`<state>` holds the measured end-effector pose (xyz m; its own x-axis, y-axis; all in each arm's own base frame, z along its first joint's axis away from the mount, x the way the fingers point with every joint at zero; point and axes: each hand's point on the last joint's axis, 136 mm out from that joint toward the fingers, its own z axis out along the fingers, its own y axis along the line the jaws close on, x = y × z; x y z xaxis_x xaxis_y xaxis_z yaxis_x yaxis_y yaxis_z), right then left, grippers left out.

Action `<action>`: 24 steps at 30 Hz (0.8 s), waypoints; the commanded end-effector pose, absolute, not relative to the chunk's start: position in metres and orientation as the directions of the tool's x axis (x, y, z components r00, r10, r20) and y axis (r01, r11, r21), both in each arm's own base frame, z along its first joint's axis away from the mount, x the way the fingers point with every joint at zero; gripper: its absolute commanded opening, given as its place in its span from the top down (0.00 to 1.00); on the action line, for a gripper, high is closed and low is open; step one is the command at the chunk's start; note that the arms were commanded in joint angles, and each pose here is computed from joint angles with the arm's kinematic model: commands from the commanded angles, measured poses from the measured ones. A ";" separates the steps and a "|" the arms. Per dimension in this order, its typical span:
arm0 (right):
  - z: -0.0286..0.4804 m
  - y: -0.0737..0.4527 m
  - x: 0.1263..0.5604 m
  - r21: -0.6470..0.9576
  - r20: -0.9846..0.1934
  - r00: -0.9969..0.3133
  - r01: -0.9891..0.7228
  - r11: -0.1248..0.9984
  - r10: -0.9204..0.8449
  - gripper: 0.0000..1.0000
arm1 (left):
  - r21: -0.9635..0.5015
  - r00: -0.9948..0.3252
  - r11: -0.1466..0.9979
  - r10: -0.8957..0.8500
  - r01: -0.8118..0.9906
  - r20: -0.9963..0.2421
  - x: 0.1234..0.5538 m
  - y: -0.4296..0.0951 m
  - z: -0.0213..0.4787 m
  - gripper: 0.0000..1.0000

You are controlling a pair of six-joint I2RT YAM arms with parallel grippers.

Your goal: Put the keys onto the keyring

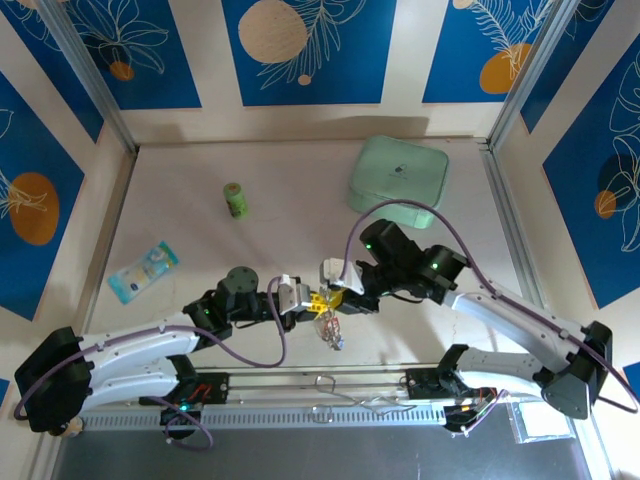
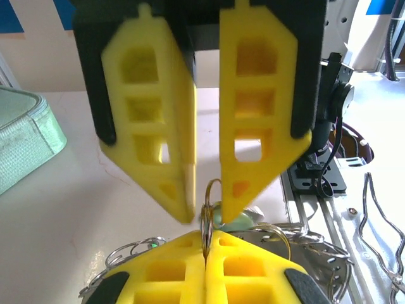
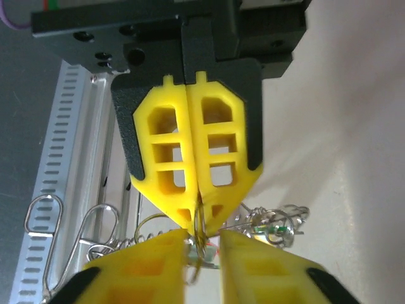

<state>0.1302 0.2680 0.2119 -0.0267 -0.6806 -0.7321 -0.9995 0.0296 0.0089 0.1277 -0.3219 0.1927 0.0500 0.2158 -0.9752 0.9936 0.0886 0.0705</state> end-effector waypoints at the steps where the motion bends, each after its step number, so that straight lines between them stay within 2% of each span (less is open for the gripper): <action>1: 0.224 0.268 0.123 0.075 -0.787 -0.087 -0.996 0.045 -0.611 0.75 | 0.112 0.099 0.081 0.152 0.990 -0.983 0.127 -0.325 0.217 1.00; 11: 0.214 0.267 0.119 0.159 -0.755 -0.164 -0.985 0.065 -0.635 0.74 | 0.113 0.100 0.081 0.155 0.990 -0.983 0.128 -0.328 0.217 1.00; 15: 0.219 0.263 0.131 0.074 -0.772 -0.132 -0.990 0.117 -0.622 0.69 | 0.115 0.097 0.104 0.158 0.988 -0.983 0.131 -0.327 0.217 1.00; 17: 0.223 0.260 0.138 -0.015 -0.791 -0.068 -0.991 0.131 -0.608 0.67 | 0.103 0.083 0.117 0.166 0.988 -0.983 0.134 -0.327 0.216 1.00; 20: 0.228 0.254 0.150 -0.250 -0.787 0.116 -0.958 0.141 -0.606 0.65 | 0.060 0.036 0.141 0.169 0.988 -0.985 0.137 -0.327 0.214 1.00; 24: 0.218 0.252 0.155 -0.575 -0.641 0.442 -0.818 0.011 -0.628 0.68 | 0.004 -0.019 0.134 0.171 0.991 -0.985 0.137 -0.331 0.210 1.00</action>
